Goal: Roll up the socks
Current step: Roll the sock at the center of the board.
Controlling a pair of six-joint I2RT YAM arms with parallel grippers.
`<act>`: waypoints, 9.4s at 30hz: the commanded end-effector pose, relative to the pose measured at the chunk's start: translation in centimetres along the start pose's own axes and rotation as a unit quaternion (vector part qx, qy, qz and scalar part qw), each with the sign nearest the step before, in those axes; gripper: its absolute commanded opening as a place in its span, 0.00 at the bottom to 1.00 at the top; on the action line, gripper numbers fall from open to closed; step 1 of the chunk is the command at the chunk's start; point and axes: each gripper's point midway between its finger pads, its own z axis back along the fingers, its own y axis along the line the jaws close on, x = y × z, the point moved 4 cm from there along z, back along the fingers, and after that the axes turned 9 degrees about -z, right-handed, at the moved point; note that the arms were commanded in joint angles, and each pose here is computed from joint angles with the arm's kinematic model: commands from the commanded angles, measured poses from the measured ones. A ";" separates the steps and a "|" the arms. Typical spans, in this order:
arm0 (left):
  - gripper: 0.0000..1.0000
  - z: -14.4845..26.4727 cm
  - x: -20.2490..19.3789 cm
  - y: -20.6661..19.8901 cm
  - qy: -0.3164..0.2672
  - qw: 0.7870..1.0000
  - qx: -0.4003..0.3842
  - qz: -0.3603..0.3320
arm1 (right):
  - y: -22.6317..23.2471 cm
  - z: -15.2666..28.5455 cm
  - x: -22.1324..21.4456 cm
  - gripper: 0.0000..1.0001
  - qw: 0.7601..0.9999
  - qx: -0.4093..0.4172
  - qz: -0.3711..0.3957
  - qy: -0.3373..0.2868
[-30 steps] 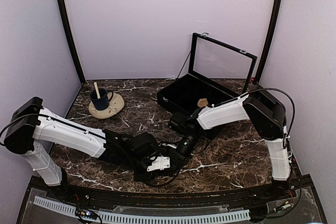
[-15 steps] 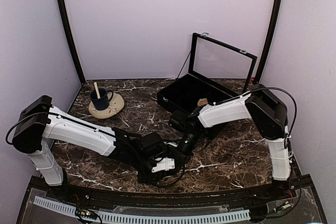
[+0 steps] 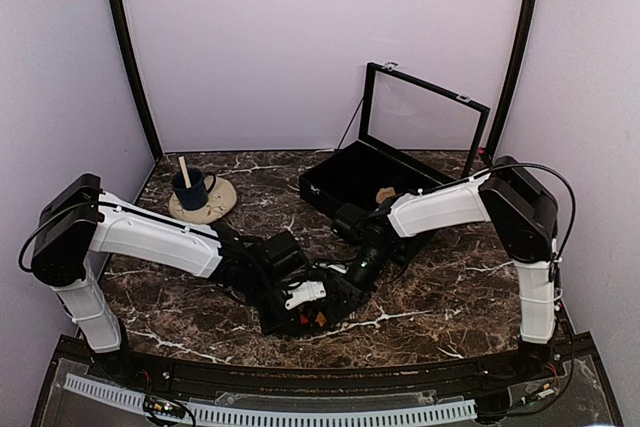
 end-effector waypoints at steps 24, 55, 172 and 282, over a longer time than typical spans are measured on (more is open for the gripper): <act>0.00 0.7 1.9 0.6 -0.034 0.954 -0.249 0.163 | -1.6 6.1 -1.0 0.26 0.969 -0.143 0.039 -0.198; 0.00 0.0 0.2 3.0 -0.054 0.930 -0.301 0.204 | 5.3 2.0 -2.7 0.40 0.848 -0.356 0.328 -0.215; 0.47 0.9 2.9 -2.4 -0.181 0.882 0.245 -0.359 | -0.1 -0.8 -2.7 0.05 0.996 -0.005 0.084 -0.032; 0.10 -0.2 4.3 -1.8 -0.050 0.966 -0.251 -0.033 | 1.6 8.5 -8.0 0.42 0.893 -0.270 0.217 -0.288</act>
